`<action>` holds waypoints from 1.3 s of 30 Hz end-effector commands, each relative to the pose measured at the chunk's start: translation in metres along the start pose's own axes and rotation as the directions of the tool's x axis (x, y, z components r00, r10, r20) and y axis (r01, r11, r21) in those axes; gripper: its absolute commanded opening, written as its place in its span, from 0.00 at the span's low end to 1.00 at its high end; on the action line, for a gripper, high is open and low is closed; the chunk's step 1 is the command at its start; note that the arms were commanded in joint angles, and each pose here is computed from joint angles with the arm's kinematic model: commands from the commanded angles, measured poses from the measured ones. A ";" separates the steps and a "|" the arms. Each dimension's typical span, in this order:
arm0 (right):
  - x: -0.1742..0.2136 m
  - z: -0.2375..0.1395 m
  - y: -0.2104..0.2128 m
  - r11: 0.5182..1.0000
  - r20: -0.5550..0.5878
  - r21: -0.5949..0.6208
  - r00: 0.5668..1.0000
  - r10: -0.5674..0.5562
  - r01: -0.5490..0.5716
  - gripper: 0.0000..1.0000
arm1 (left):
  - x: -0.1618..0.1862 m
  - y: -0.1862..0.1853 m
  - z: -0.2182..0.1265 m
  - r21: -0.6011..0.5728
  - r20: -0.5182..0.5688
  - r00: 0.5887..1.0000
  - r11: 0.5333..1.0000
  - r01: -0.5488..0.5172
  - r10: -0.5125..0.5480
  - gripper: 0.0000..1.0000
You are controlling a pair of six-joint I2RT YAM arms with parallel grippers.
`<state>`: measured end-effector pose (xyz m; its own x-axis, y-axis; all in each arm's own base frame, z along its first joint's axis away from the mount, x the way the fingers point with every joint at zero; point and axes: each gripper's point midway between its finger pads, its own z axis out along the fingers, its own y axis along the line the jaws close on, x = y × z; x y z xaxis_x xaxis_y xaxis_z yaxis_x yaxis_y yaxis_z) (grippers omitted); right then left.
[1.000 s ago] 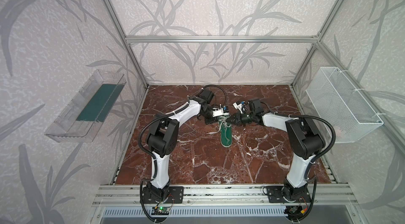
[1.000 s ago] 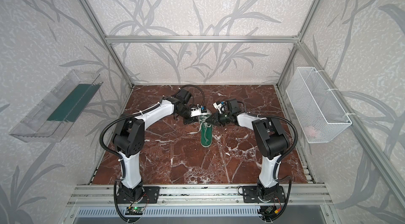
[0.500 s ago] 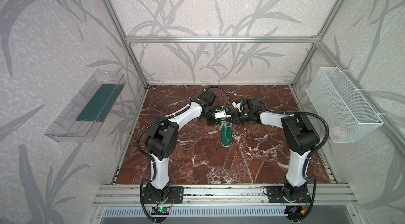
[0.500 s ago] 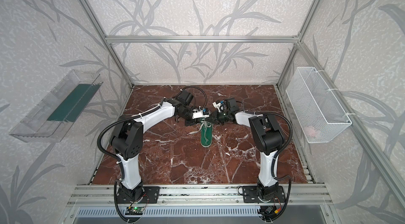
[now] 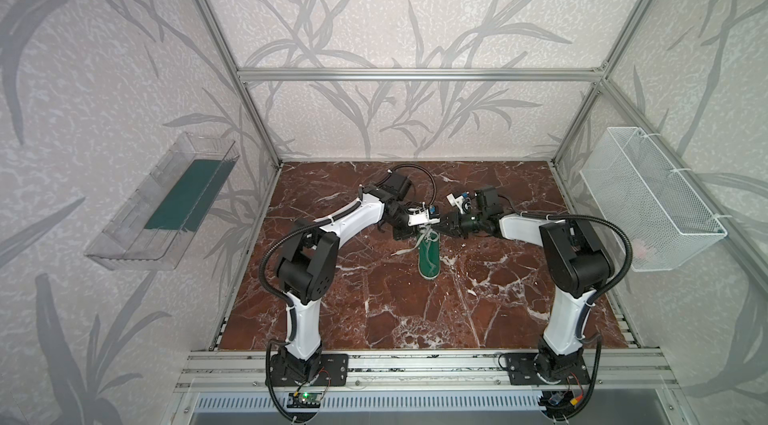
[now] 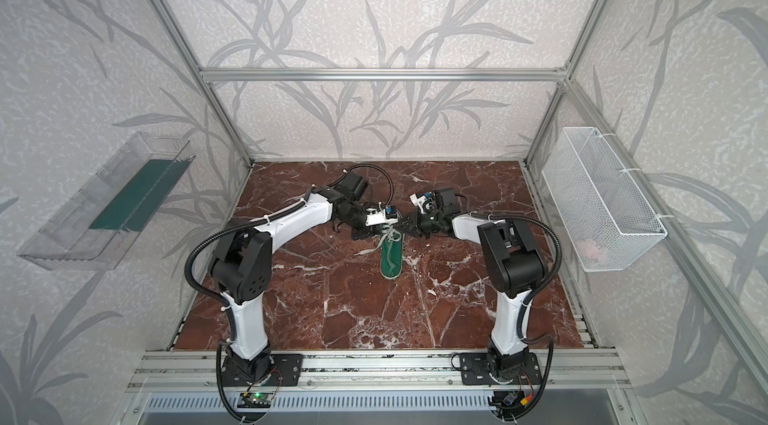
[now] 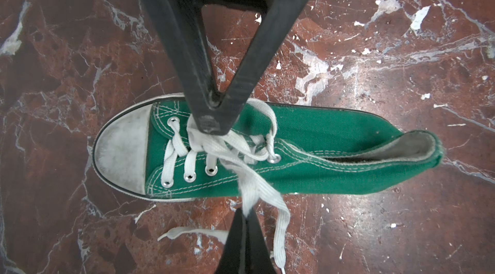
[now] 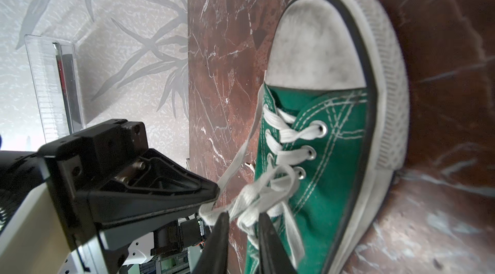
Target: Tie the shoes
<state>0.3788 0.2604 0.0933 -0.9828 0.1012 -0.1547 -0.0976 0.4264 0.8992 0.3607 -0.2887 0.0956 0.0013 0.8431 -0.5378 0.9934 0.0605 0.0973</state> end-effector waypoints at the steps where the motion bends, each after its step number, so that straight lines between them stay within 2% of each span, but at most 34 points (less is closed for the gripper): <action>1: 0.000 -0.014 0.018 0.999 0.019 -0.041 0.999 -0.033 0.034 0.22 | -0.006 -0.002 -0.005 0.005 0.009 1.000 1.000 -0.002 0.002 0.00; 9: 0.011 -0.026 0.003 1.000 0.033 -0.029 0.999 -0.002 0.003 0.22 | -0.006 -0.002 -0.006 0.002 -0.004 1.000 1.000 0.002 -0.002 0.00; 13: 0.013 -0.025 0.012 0.998 0.031 -0.065 0.999 -0.015 0.017 0.19 | -0.005 -0.003 -0.005 0.005 -0.006 1.000 1.000 0.006 -0.006 0.00; 18: 0.015 -0.008 0.024 0.996 -0.019 -0.075 0.998 -0.052 0.050 0.17 | -0.005 -0.002 -0.006 -0.003 -0.004 1.000 1.000 0.005 -0.005 0.00; 26: -0.001 0.019 0.016 0.997 -0.043 -0.070 0.998 -0.038 0.035 0.16 | -0.004 -0.005 -0.007 0.003 -0.006 1.000 1.000 0.000 0.000 0.00; 39: -0.002 0.036 -0.016 0.999 -0.071 -0.038 0.997 0.020 -0.023 0.16 | -0.014 -0.011 -0.001 0.010 0.024 0.999 0.999 -0.034 0.033 0.00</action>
<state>0.3838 0.2840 0.0667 -0.9933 0.0491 -0.1045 -0.0768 0.3954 0.9153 0.3581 -0.2957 0.0960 0.0083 0.8437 -0.5367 0.9929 0.0569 0.1048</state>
